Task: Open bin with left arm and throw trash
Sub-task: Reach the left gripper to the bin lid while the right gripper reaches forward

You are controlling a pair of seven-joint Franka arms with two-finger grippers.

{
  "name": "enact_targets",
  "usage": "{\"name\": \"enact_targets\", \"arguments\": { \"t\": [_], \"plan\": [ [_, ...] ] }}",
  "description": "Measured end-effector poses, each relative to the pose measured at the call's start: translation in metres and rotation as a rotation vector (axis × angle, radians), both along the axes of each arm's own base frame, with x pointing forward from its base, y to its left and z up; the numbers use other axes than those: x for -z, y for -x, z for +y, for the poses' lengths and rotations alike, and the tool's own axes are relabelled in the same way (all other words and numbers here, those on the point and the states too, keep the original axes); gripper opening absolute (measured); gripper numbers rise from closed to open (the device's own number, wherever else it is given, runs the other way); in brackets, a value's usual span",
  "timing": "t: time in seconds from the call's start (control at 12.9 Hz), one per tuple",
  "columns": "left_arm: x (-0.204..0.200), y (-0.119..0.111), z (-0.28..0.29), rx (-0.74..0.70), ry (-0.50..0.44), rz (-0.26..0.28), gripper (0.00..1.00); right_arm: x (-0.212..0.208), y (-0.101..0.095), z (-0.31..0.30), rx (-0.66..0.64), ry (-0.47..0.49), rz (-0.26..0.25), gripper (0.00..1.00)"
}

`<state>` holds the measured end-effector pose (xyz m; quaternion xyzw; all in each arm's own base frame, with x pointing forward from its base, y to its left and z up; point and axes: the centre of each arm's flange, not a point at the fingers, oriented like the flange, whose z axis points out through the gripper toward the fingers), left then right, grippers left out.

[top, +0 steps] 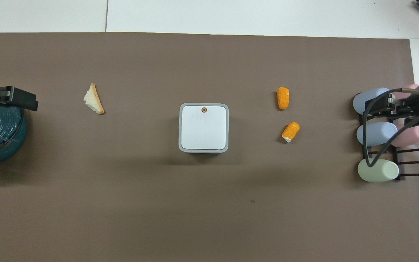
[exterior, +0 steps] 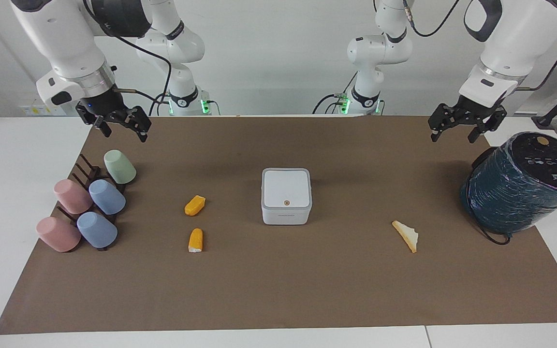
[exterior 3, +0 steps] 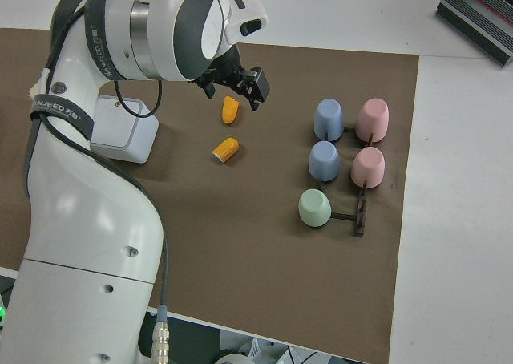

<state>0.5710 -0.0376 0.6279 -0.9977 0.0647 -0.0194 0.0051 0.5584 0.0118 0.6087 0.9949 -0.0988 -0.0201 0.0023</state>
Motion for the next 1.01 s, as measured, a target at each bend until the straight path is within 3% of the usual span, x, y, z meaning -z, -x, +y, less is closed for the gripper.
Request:
{"name": "enact_targets", "arguments": {
  "t": [0.54,0.77,0.85,0.93,1.01],
  "plan": [
    [0.009,0.003,-0.031,0.05,0.001,-0.011,1.0,-0.001,0.001,0.008,-0.026,0.0,-0.002,1.0],
    [0.031,0.01,-0.082,-0.004,0.027,-0.106,1.0,-0.008,0.004,0.019,-0.045,0.0,-0.018,1.0],
    [0.04,0.018,-0.105,-0.034,0.04,-0.122,1.0,-0.01,0.002,0.019,-0.046,-0.001,-0.041,1.0],
    [0.049,0.027,-0.126,-0.057,0.052,-0.129,0.91,-0.012,-0.002,0.02,-0.047,-0.002,-0.07,1.0],
    [0.055,0.035,-0.144,-0.077,0.067,-0.133,0.91,-0.01,-0.006,0.02,-0.047,-0.003,-0.094,1.0]
  ]
}}
